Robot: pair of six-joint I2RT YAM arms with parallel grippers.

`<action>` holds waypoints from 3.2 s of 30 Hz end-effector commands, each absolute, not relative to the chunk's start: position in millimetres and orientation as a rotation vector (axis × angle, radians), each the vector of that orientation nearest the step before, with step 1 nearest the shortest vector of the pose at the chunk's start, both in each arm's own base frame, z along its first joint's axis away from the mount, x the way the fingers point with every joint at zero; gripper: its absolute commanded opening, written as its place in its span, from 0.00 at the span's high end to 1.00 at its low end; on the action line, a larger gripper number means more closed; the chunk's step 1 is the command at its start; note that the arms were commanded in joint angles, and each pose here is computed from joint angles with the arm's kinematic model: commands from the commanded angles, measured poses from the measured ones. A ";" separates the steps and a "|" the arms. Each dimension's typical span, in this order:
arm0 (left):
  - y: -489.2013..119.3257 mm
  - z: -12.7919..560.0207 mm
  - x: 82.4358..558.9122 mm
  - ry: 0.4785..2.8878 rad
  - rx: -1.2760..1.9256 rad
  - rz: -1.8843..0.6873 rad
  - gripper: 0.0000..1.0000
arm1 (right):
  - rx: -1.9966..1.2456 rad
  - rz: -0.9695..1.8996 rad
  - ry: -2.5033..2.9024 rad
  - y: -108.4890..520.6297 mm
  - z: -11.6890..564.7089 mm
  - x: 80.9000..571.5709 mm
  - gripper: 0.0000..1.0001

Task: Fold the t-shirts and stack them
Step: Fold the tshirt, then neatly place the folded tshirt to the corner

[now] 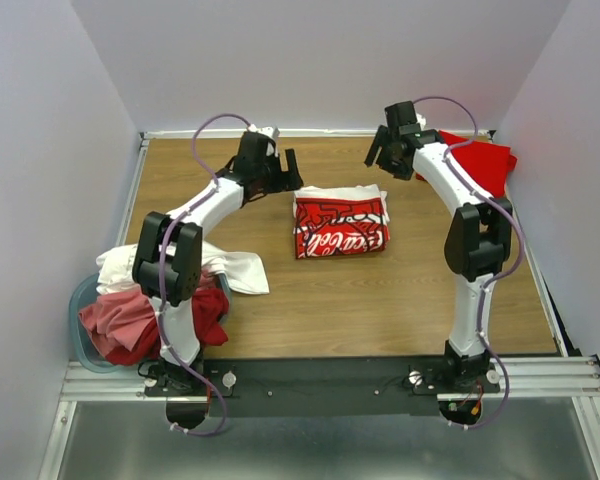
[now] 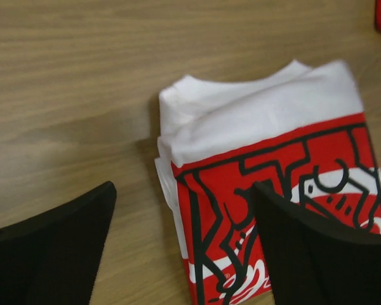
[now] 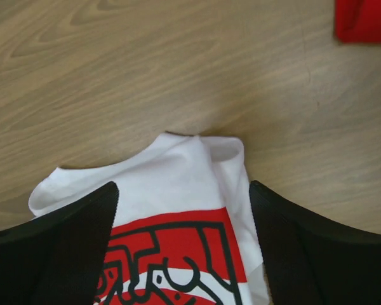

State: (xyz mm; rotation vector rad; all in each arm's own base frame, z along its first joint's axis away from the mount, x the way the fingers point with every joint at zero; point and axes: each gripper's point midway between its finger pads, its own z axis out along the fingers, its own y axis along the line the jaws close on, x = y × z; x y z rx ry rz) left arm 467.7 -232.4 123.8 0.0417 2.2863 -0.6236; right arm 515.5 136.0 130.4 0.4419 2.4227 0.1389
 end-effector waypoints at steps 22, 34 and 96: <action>-221.9 101.0 382.2 2.310 0.145 -0.650 0.08 | 0.274 0.465 2.509 141.7 121.6 388.6 0.00; -235.8 63.0 374.1 2.406 0.163 -0.576 0.11 | 0.376 0.469 2.558 118.5 70.2 376.1 0.00; -235.2 98.5 349.6 2.401 0.251 -0.523 0.02 | 0.096 0.080 2.485 73.9 78.6 525.9 0.99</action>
